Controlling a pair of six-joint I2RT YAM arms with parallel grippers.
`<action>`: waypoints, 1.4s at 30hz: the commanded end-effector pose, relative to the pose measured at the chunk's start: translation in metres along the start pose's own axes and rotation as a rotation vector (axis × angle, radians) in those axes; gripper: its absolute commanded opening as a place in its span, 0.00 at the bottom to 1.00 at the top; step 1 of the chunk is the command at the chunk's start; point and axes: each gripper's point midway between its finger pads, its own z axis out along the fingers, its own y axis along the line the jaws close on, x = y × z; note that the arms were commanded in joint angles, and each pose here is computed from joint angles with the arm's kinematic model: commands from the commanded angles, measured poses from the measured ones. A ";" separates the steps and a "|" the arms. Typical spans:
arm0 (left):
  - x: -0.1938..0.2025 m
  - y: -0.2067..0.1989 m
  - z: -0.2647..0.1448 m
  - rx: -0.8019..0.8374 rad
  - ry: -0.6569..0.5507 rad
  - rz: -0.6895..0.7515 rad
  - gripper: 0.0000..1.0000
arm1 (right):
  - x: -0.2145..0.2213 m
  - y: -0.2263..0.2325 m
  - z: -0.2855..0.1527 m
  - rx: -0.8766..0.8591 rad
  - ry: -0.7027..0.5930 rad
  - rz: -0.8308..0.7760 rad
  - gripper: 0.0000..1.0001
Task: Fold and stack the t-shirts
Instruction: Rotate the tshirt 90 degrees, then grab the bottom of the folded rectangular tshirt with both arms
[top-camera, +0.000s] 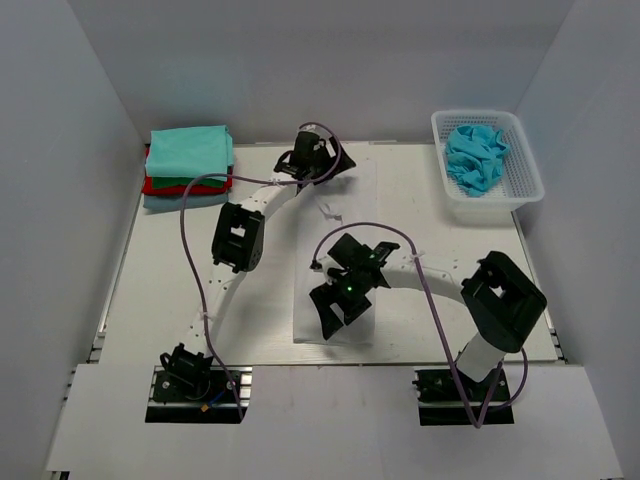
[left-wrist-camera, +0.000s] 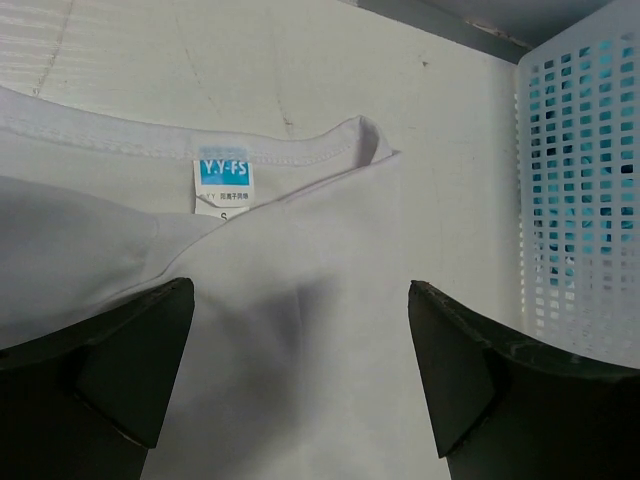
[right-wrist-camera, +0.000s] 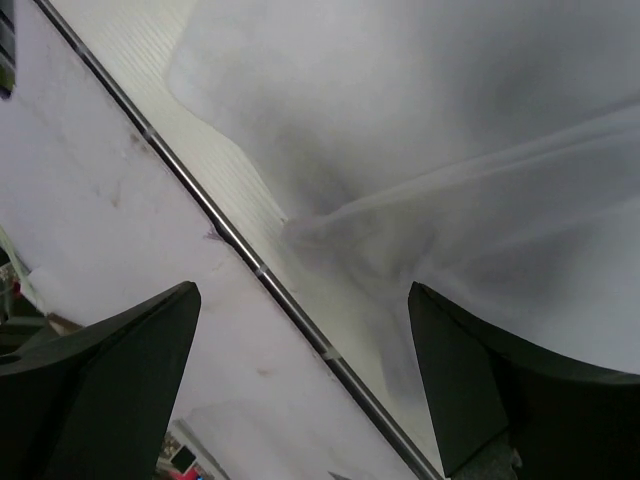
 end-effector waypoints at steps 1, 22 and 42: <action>-0.016 -0.007 -0.011 0.018 0.003 -0.017 0.99 | -0.030 0.011 -0.027 0.050 -0.082 -0.058 0.90; 0.207 0.050 -0.400 -0.298 0.418 -0.206 0.99 | 0.045 -0.034 -0.050 0.232 -0.295 0.522 0.90; 0.337 0.075 -0.435 -0.404 0.811 -0.124 0.61 | 0.068 -0.063 -0.022 0.268 -0.163 0.618 0.64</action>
